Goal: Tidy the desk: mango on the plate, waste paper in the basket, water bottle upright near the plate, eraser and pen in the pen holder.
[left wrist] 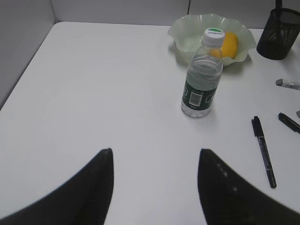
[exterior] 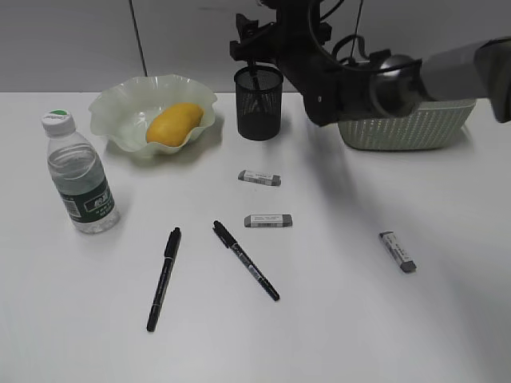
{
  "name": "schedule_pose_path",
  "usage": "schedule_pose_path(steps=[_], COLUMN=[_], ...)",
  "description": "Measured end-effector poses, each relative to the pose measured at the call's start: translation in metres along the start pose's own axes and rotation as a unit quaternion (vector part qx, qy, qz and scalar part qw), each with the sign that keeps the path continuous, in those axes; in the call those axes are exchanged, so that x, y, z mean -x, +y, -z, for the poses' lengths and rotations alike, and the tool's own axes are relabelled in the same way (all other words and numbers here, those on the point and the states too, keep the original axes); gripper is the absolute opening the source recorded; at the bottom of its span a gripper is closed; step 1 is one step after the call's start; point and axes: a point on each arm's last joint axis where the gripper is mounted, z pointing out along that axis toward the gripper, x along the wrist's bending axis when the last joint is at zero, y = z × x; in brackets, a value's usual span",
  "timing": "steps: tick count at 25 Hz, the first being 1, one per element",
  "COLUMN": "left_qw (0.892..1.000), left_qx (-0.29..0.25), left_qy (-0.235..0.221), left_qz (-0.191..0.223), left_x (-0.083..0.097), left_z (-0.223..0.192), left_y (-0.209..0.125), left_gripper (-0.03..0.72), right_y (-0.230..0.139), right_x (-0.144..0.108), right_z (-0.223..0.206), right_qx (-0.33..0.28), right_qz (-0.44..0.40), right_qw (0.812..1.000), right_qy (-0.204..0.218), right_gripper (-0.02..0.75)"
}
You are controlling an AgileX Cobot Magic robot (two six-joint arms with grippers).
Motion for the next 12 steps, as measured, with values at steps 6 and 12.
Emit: schedule_pose_path(steps=[6, 12], left_qw=[1.000, 1.000], left_qx=[0.000, -0.009], left_qy=[0.001, 0.003], left_qz=[0.000, -0.001], left_x=[0.000, 0.000], left_z=[0.000, -0.003], left_y=[0.000, 0.002], left_gripper=[0.427, 0.427], right_y=[0.085, 0.143], right_x=[-0.004, 0.003], right_z=[0.012, 0.066], right_qx=[-0.110, -0.229], right_qz=[0.020, 0.049], right_qw=[0.993, 0.970], right_qy=[0.039, 0.068], right_gripper=[0.571, 0.547])
